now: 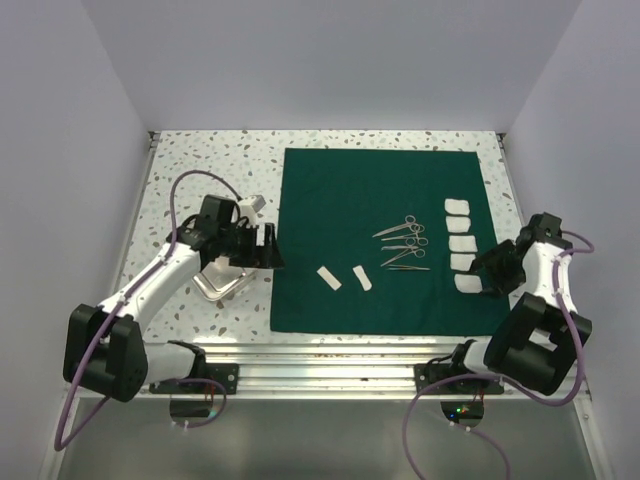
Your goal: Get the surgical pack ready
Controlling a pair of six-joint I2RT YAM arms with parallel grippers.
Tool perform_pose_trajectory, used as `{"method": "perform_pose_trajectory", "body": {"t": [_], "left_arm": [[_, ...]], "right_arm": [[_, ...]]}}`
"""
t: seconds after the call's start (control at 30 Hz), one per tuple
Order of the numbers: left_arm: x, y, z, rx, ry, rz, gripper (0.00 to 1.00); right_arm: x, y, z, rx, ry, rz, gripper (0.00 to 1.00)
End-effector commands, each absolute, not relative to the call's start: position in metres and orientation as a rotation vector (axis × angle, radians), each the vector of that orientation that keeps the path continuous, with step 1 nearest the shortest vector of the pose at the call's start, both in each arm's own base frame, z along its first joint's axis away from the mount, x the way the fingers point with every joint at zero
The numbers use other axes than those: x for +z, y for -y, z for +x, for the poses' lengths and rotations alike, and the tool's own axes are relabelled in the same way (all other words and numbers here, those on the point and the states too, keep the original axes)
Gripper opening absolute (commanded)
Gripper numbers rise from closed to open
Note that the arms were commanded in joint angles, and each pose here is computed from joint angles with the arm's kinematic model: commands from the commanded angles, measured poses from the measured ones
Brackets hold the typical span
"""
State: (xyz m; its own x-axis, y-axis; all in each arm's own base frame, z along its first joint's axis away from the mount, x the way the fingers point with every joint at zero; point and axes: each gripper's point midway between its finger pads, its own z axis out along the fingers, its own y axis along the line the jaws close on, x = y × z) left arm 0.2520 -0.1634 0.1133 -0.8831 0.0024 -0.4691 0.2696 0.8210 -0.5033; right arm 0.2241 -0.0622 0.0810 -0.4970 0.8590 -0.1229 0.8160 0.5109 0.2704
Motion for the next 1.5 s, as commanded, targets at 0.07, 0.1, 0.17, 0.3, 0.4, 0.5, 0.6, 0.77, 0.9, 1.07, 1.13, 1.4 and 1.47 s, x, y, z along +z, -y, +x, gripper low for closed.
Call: {"method": "perform_pose_trajectory", "body": {"t": [0.07, 0.1, 0.17, 0.3, 0.4, 0.5, 0.6, 0.77, 0.9, 1.07, 1.13, 1.4, 1.47], "left_arm": [[0.124, 0.184, 0.252, -0.833, -2.506, 0.335, 0.86], [0.125, 0.186, 0.252, -0.834, -2.504, 0.341, 0.86], [0.125, 0.189, 0.249, -0.839, -2.51, 0.344, 0.86], [0.123, 0.195, 0.246, -0.852, -2.513, 0.356, 0.86], [0.119, 0.2, 0.243, -0.847, -2.526, 0.389, 0.86], [0.117, 0.205, 0.242, -0.843, -2.536, 0.412, 0.86], [0.116, 0.208, 0.244, -0.839, -2.536, 0.426, 0.86], [0.113, 0.21, 0.246, -0.838, -2.546, 0.43, 0.86], [0.111, 0.208, 0.244, -0.83, -2.557, 0.428, 0.86], [0.107, 0.207, 0.245, -0.817, -2.566, 0.427, 0.86], [0.107, 0.207, 0.245, -0.819, -2.565, 0.43, 0.86], [0.106, 0.206, 0.245, -0.809, -2.569, 0.431, 0.86], [0.104, 0.206, 0.244, -0.81, -2.574, 0.431, 0.87]], "right_arm": [[0.066, 0.079, 0.209, 0.148, -2.514, 1.436, 0.54], [0.064, 0.079, 0.209, 0.147, -2.511, 1.442, 0.51], [0.057, 0.077, 0.207, 0.161, -2.505, 1.466, 0.49], [0.049, 0.077, 0.21, 0.168, -2.444, 1.52, 0.49], [0.046, 0.083, 0.214, 0.135, -2.426, 1.518, 0.46], [0.046, 0.091, 0.221, 0.119, -2.41, 1.504, 0.45], [0.044, 0.093, 0.224, 0.12, -2.407, 1.52, 0.45], [0.035, 0.097, 0.229, 0.133, -2.394, 1.521, 0.45], [0.029, 0.1, 0.234, 0.14, -2.389, 1.532, 0.44], [0.025, 0.099, 0.234, 0.154, -2.38, 1.54, 0.43], [0.022, 0.099, 0.233, 0.146, -2.382, 1.548, 0.4], [0.022, 0.099, 0.222, 0.106, -2.417, 1.546, 0.39], [0.022, 0.098, 0.221, 0.107, -2.417, 1.545, 0.4]]}}
